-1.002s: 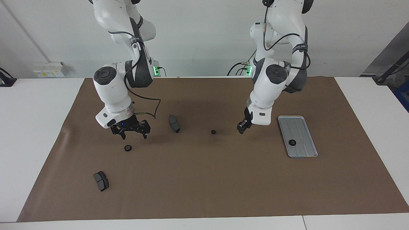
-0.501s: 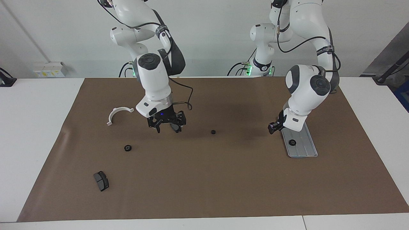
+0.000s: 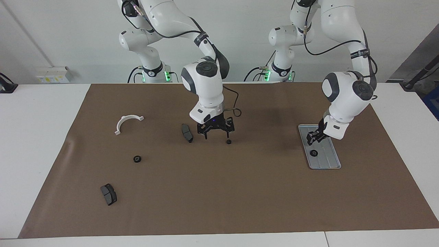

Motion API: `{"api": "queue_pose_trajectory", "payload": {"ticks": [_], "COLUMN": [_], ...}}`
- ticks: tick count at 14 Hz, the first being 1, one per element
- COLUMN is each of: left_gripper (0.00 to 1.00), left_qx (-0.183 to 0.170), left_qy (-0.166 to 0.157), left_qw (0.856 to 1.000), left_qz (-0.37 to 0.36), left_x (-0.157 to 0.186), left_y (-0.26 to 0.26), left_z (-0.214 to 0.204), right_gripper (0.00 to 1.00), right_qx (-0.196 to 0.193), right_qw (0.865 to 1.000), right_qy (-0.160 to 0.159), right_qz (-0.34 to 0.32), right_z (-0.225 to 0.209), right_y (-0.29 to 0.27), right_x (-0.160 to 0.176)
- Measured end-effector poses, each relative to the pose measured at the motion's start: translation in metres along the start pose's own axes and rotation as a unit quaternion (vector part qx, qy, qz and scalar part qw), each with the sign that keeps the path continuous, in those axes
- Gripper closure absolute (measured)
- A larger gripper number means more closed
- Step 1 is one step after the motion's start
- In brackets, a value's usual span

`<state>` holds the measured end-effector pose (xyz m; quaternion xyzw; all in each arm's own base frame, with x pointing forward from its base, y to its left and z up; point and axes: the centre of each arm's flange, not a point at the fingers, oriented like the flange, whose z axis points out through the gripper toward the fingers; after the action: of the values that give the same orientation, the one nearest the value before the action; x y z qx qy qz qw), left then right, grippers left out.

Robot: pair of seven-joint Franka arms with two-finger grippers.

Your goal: Place bearing gear from tray to pile

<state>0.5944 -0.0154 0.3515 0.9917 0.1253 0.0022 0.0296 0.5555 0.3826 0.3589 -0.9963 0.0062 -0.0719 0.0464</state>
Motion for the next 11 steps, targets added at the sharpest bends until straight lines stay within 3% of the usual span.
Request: {"api": "queue_pose_trajectory", "payload": {"ticks": [4, 7, 8, 9, 11], "left_gripper": [0.50, 0.51, 0.51, 0.52, 0.53], "left_qx": [-0.005, -0.012, -0.015, -0.018, -0.023], "left_qy": [0.024, 0.045, 0.049, 0.052, 0.059], "left_qw": [1.000, 0.998, 0.997, 0.997, 0.995], "left_qz": [-0.018, -0.037, -0.048, -0.061, -0.079], "left_x": [0.006, 0.011, 0.013, 0.014, 0.015], "left_y": [-0.022, -0.019, -0.016, -0.013, -0.010], "left_z": [0.007, 0.018, 0.022, 0.027, 0.030], "right_gripper": [0.02, 0.26, 0.26, 0.36, 0.39], "right_qx": [-0.012, -0.014, -0.014, -0.015, -0.017], "right_qw": [1.000, 1.000, 1.000, 1.000, 1.000], "right_qy": [0.001, -0.002, -0.002, -0.003, -0.006], "right_qz": [-0.007, -0.015, -0.016, -0.016, -0.017], "right_z": [0.055, 0.060, 0.060, 0.060, 0.062], "right_y": [-0.029, -0.036, -0.038, -0.038, -0.037], "right_x": [-0.023, -0.031, -0.032, -0.032, -0.034]}}
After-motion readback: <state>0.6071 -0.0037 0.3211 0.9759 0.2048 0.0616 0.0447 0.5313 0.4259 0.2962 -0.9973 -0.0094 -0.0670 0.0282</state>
